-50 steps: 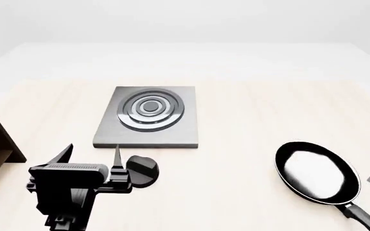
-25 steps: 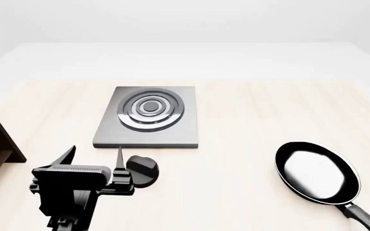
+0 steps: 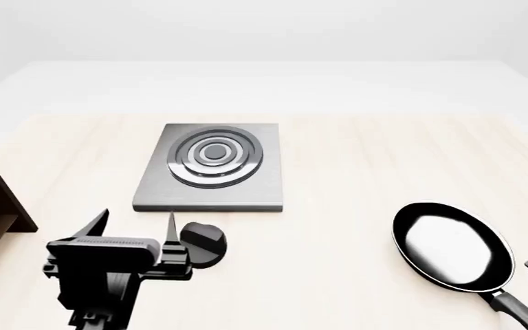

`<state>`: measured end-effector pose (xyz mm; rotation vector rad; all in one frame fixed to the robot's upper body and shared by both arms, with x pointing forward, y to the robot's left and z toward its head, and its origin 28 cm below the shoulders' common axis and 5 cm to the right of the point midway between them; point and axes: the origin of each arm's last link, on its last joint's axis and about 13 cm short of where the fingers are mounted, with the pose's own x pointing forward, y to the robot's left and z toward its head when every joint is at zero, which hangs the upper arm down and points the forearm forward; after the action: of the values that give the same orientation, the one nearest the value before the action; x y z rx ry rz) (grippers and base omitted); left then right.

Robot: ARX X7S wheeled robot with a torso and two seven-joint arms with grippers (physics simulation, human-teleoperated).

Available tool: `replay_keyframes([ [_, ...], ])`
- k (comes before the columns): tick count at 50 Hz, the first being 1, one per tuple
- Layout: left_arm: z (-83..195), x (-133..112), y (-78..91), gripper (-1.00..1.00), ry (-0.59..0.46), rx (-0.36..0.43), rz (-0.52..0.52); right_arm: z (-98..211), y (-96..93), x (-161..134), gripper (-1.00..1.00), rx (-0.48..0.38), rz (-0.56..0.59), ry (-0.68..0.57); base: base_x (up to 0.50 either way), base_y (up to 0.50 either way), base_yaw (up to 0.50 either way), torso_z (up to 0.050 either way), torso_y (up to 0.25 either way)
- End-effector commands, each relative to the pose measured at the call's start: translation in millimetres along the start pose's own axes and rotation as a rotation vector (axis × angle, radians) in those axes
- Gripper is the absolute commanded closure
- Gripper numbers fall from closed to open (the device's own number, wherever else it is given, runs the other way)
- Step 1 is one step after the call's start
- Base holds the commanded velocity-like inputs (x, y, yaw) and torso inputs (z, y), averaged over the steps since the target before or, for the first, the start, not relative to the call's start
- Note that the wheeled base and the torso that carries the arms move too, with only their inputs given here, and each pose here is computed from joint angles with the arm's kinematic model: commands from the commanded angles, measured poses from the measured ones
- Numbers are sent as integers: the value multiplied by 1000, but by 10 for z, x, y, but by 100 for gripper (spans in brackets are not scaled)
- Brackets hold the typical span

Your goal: Turn on the stove and put the frying pan on it.

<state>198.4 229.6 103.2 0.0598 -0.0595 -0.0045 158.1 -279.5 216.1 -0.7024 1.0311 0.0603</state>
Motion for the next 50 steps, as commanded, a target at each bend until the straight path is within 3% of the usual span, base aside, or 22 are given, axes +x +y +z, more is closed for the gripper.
replay_keyframes([
  [1, -9, -5, -11, -100, 1, 5, -1, -72, 56, 189, -100, 45, 26, -7, 0, 0, 0, 0, 0],
  [14, -15, -8, -6, -100, 2, 9, 2, -102, 25, 257, -100, 65, -3, -6, 0, 0, 0, 0, 0],
  [25, -27, -7, -18, -100, 4, 16, -1, -123, -53, 351, -100, 146, -26, -18, 0, 0, 0, 0, 0],
  [50, -17, 3, -6, -100, 5, 24, 7, -66, 80, 689, -100, 117, 8, -8, 0, 0, 0, 0, 0],
])
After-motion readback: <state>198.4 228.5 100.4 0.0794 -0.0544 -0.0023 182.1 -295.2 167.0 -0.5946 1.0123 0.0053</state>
